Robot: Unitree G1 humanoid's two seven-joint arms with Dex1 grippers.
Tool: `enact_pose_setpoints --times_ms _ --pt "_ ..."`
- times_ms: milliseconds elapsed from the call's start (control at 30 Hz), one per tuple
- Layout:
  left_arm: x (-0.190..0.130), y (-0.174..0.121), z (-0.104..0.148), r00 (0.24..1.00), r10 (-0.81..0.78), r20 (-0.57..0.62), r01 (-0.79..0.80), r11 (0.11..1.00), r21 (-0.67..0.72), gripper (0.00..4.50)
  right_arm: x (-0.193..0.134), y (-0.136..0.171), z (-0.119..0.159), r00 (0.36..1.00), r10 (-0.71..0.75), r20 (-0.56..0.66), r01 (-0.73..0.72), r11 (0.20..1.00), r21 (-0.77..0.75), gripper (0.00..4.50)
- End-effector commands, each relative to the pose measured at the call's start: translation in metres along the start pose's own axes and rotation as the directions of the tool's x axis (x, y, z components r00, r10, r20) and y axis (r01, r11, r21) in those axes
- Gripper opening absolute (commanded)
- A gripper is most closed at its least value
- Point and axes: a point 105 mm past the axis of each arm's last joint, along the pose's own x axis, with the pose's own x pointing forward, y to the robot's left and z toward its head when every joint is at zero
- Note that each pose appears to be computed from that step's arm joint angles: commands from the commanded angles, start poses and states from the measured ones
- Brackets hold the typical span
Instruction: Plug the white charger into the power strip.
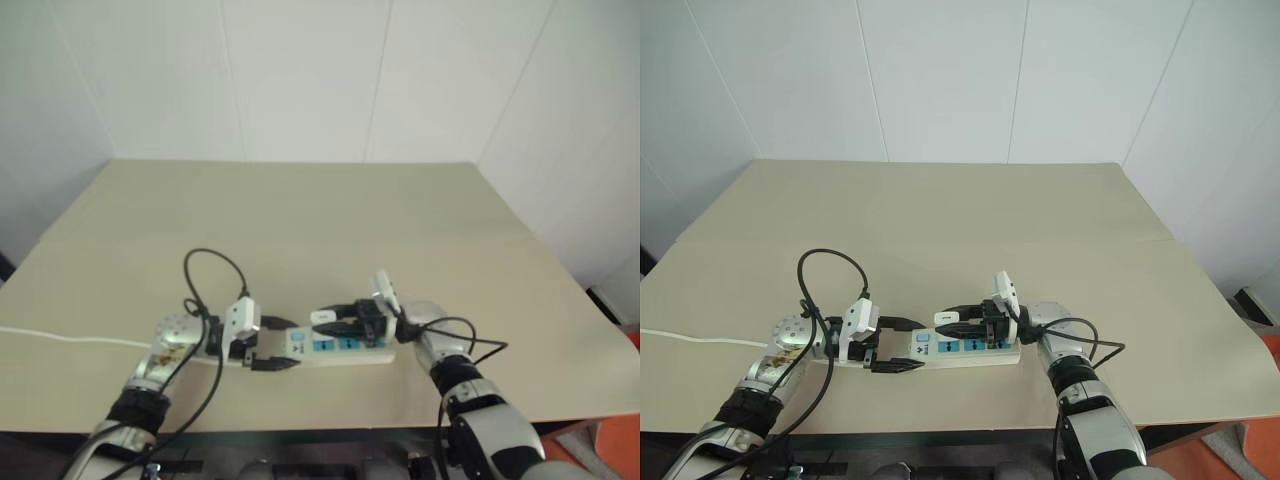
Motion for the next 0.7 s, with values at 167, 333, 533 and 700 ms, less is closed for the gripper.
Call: enact_pose_setpoints --times_ms 167,333,533,700 --pt "-0.009 -0.001 -0.008 0.998 0.023 -0.056 -0.023 1.0 -0.008 3.19 -0.04 0.02 -0.064 0.963 -0.014 -0.269 0.047 0.992 0.116 1.13" --pt "-0.009 -0.001 -0.008 0.998 0.026 -0.056 -0.027 1.0 -0.008 3.19 -0.047 0.02 -0.066 0.955 -0.032 -0.295 0.06 0.995 0.085 1.13" --pt "-0.008 -0.001 -0.007 0.998 0.027 -0.052 -0.028 1.0 -0.013 3.19 -0.044 0.018 -0.065 0.955 -0.026 -0.295 0.055 0.994 0.091 1.13" --pt "-0.008 -0.001 -0.006 0.998 0.029 -0.048 -0.029 0.999 -0.015 3.19 -0.043 0.019 -0.064 0.956 -0.012 -0.292 0.038 0.996 0.082 1.13"
